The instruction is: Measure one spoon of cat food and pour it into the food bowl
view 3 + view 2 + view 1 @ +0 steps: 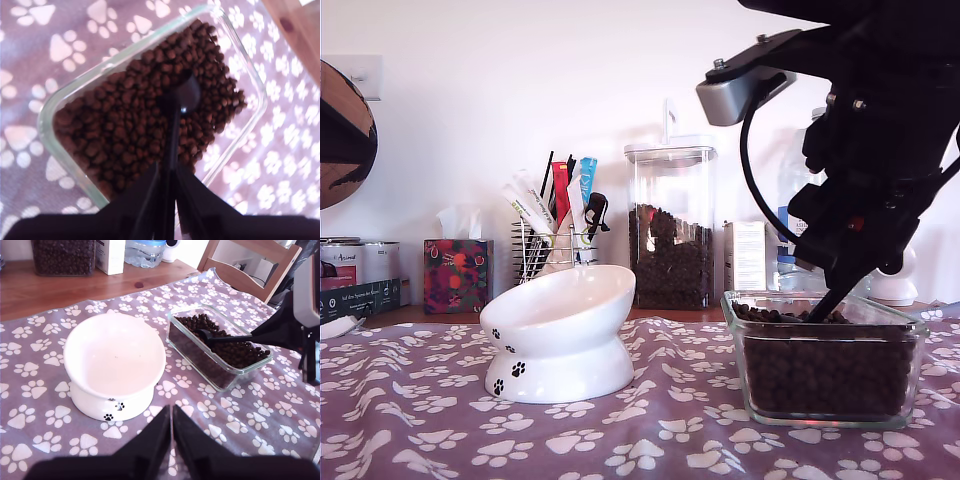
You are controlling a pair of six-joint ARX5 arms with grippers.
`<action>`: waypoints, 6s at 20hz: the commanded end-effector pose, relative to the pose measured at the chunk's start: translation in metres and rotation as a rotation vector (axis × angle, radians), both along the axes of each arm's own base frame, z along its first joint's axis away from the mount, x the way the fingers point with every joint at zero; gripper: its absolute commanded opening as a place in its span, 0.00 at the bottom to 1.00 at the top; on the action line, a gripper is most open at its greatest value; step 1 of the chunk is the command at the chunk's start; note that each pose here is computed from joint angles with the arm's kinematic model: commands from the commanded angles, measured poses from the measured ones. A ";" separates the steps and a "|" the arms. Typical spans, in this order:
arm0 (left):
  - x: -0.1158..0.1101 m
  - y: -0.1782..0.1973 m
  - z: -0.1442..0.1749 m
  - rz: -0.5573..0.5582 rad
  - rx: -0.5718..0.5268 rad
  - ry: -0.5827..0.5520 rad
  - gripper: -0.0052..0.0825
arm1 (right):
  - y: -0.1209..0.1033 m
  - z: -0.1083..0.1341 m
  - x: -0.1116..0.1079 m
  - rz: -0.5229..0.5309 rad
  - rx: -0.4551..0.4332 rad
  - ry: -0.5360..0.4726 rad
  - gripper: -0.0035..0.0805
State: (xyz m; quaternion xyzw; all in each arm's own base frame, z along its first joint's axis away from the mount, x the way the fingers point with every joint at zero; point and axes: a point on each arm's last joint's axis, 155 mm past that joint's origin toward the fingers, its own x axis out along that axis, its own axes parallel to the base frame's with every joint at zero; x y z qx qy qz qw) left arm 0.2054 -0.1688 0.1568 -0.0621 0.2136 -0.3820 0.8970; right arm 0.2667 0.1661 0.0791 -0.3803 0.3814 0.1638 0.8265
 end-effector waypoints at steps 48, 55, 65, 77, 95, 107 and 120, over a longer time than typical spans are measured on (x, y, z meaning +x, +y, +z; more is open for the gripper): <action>-0.001 -0.001 -0.001 -0.005 -0.002 0.006 0.04 | -0.045 -0.022 -0.009 -0.437 0.503 0.347 0.03; -0.001 -0.001 -0.001 -0.005 -0.001 0.006 0.04 | -0.039 -0.013 -0.010 -0.414 0.546 0.342 0.03; -0.001 -0.001 -0.001 -0.005 -0.002 0.006 0.04 | -0.036 0.000 -0.011 -0.411 0.600 0.326 0.03; -0.001 -0.001 -0.001 -0.004 -0.001 0.005 0.04 | -0.022 0.040 0.008 -0.333 0.657 0.259 0.03; 0.000 0.000 -0.001 -0.001 0.000 0.004 0.04 | 0.024 0.092 0.011 -0.177 0.779 0.245 0.03; 0.007 0.002 0.006 0.024 0.000 -0.041 0.04 | 0.084 0.098 0.008 -0.063 0.811 0.286 0.03; 0.023 0.009 -0.015 0.092 0.057 0.018 0.04 | 0.140 0.073 0.015 -0.030 0.838 0.498 0.03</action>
